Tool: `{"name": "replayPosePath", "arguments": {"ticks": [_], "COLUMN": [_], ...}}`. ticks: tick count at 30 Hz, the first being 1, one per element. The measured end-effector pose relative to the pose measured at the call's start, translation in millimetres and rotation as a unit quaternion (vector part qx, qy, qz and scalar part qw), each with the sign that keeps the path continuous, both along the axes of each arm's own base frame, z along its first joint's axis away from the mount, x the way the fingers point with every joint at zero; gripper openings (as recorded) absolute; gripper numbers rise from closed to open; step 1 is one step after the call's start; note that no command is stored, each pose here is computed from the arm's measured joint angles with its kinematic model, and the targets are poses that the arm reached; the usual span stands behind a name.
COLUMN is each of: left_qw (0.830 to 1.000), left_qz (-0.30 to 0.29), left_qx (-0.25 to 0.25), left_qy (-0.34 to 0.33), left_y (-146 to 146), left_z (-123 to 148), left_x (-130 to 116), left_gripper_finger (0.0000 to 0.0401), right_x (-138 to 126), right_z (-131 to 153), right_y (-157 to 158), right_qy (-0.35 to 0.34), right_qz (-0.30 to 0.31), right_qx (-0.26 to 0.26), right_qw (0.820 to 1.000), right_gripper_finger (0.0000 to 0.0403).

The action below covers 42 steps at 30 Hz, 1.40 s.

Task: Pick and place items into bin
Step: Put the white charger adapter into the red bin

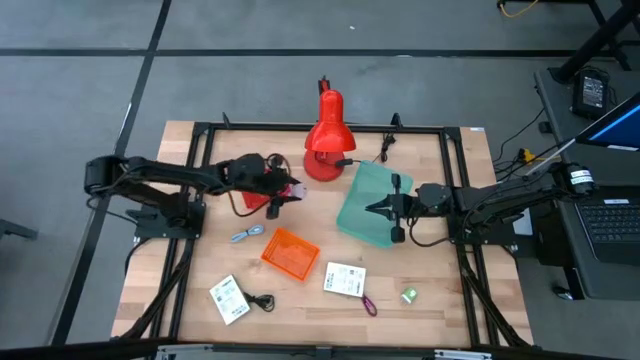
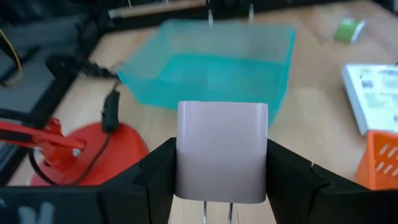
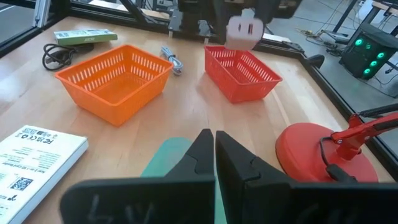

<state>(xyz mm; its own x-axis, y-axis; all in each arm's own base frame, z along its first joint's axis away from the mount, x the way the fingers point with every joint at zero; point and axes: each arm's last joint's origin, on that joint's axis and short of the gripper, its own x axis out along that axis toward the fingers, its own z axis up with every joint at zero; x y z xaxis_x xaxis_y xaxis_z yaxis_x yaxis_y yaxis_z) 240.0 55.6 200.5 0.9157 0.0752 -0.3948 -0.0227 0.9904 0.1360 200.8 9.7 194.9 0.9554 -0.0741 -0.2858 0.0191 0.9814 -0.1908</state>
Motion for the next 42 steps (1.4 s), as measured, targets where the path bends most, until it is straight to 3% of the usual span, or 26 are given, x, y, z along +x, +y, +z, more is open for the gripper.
{"name": "replayPosePath", "arguments": {"ticks": [14,42], "left_qw": [0.994,0.995], "left_qz": [0.004,0.076], "left_qx": [0.011,0.006], "left_qy": [-0.108,-0.058], "left_y": [-7,-7], "left_z": [25,25], "left_x": [-29,-40], "left_gripper_finger": [0.0192,0.0193], "right_x": [0,0], "right_z": [0,1], "right_y": [0,0], "right_qy": [0.000,-0.007], "right_qz": [0.000,0.000], "right_qx": [0.000,0.000], "right_qw": [1.000,1.000], "right_gripper_finger": [0.0000,0.0000]}}
